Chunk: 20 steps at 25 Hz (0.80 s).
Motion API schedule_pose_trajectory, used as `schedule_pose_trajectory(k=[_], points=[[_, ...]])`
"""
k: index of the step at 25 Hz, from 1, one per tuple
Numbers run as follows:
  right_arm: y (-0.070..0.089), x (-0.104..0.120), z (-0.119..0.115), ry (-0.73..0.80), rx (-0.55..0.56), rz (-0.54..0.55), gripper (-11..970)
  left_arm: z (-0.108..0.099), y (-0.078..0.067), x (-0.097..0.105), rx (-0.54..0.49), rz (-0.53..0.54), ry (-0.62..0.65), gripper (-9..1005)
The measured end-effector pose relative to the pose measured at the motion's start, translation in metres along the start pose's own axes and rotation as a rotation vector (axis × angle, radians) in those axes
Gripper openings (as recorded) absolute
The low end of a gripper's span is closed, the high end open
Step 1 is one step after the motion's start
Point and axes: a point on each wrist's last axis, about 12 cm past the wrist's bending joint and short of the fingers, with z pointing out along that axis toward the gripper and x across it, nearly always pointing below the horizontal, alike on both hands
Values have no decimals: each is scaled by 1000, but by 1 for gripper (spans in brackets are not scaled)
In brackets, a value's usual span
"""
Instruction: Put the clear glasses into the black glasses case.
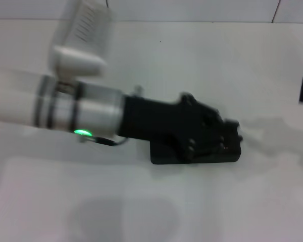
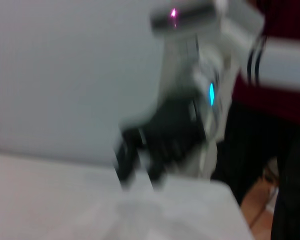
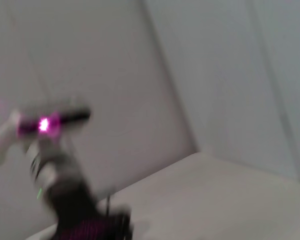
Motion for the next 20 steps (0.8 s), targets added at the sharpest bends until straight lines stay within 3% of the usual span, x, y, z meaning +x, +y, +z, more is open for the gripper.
schedule_pose_trajectory(k=[2,3,4,7,12,16,20], points=[[4,8,5,6,-49,12,410,-21,-7,-8,-23,-13,-41,277],[7,15,10,2,-86,11,414,-21,-7,-8,-23,-13,-41,287],[8,18,12,-5,-114,3,418,-48,-18,-10,-35,-1,-101,297],[17,32,23,-50,-226,-66,460,-70,-33,-2,-20,55,-169,326],[26,44,38,-93,-333,-131,626,-90,-45,7,-28,33,-223,503],[34,45,61,-112,-439,-163,662,-96,-48,11,-9,4,-237,597],[35,41,73,-119,-467,-184,699,-100,-49,18,9,-36,-236,660]])
